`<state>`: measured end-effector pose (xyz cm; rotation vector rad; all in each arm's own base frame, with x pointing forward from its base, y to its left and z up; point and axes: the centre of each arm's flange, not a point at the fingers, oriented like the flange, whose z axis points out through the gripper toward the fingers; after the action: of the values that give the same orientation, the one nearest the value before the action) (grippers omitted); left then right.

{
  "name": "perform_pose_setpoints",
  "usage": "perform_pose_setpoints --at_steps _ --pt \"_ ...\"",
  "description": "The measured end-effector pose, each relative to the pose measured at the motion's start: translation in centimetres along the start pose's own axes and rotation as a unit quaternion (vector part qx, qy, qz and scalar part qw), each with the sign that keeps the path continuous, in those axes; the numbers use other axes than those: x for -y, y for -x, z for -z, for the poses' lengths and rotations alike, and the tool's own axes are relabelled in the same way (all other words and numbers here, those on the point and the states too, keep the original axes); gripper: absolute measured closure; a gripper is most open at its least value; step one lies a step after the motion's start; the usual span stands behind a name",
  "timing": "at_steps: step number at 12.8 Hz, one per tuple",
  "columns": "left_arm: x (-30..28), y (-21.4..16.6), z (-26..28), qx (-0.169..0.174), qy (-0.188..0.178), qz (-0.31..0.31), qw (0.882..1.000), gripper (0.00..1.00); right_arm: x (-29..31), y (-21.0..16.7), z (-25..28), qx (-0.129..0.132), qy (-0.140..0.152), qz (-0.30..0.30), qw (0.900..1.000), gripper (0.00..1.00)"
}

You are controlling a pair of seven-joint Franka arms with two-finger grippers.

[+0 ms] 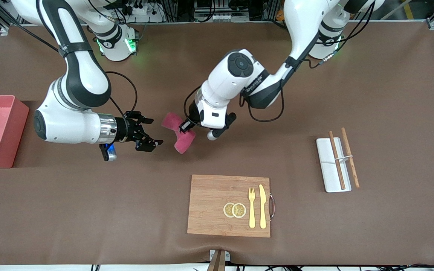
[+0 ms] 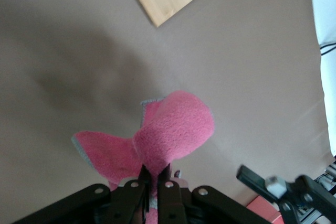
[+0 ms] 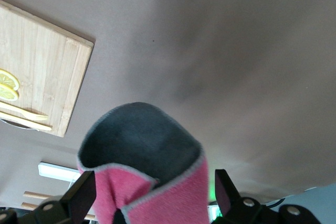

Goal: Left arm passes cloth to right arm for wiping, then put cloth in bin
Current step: 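Grasp the cloth with the right gripper beside the left gripper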

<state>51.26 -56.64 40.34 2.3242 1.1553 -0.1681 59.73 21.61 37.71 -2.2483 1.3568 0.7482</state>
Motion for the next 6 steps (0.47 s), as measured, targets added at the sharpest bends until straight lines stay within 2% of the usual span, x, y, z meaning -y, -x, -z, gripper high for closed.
perform_pose_setpoints --at_steps 6 --pt "-0.4 3.1 0.5 0.009 0.011 0.076 0.997 0.93 -1.1 -0.3 -2.2 0.011 0.024 -0.011 1.000 0.00"
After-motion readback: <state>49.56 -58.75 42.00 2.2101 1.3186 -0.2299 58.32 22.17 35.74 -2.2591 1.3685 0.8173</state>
